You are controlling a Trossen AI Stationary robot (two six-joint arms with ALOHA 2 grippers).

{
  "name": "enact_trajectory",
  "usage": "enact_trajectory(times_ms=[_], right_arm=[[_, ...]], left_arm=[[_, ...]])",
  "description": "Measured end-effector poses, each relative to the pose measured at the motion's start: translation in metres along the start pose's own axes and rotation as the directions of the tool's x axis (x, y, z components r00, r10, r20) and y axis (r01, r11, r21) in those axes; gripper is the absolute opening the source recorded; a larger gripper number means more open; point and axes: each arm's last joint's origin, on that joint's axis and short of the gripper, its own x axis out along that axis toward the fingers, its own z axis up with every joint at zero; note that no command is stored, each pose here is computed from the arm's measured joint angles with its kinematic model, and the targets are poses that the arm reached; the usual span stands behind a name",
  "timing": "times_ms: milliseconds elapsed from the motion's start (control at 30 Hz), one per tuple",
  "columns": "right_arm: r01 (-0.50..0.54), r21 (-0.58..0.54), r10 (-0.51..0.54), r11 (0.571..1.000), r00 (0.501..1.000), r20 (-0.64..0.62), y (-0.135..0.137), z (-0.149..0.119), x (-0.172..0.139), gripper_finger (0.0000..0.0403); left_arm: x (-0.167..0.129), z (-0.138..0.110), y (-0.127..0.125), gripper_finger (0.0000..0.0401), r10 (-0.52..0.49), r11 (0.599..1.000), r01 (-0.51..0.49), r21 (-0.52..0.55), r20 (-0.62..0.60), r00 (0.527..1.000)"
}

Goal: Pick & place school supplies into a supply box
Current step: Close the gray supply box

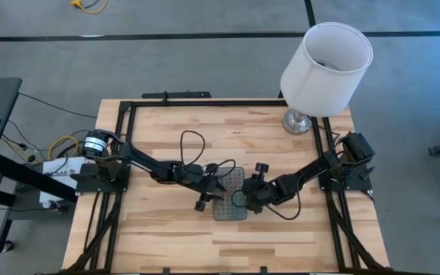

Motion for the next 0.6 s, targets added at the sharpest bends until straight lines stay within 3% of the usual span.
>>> enact_trajectory(times_ms=[200, 367, 600], right_arm=[[0.058, 0.022, -0.057, 0.998, 0.997, -0.06, -0.005, -0.006, -0.005, 0.0085], [0.18, 0.069, -0.175, 0.981, 0.982, -0.068, -0.012, -0.012, -0.026, 0.0085], [0.202, 0.091, -0.215, 0.975, 0.962, 0.168, 0.003, -0.003, -0.065, 0.0085]], left_arm=[[0.0, -0.001, 0.003, 0.0146, 0.003, 1.0, -0.003, -0.007, 0.003, 1.0], [0.0, -0.001, 0.003, 0.0146, 0.003, 1.0, -0.003, -0.009, 0.003, 1.0], [0.0, -0.001, 0.003, 0.0146, 0.001, 1.0, -0.001, -0.008, 0.009, 1.0]])
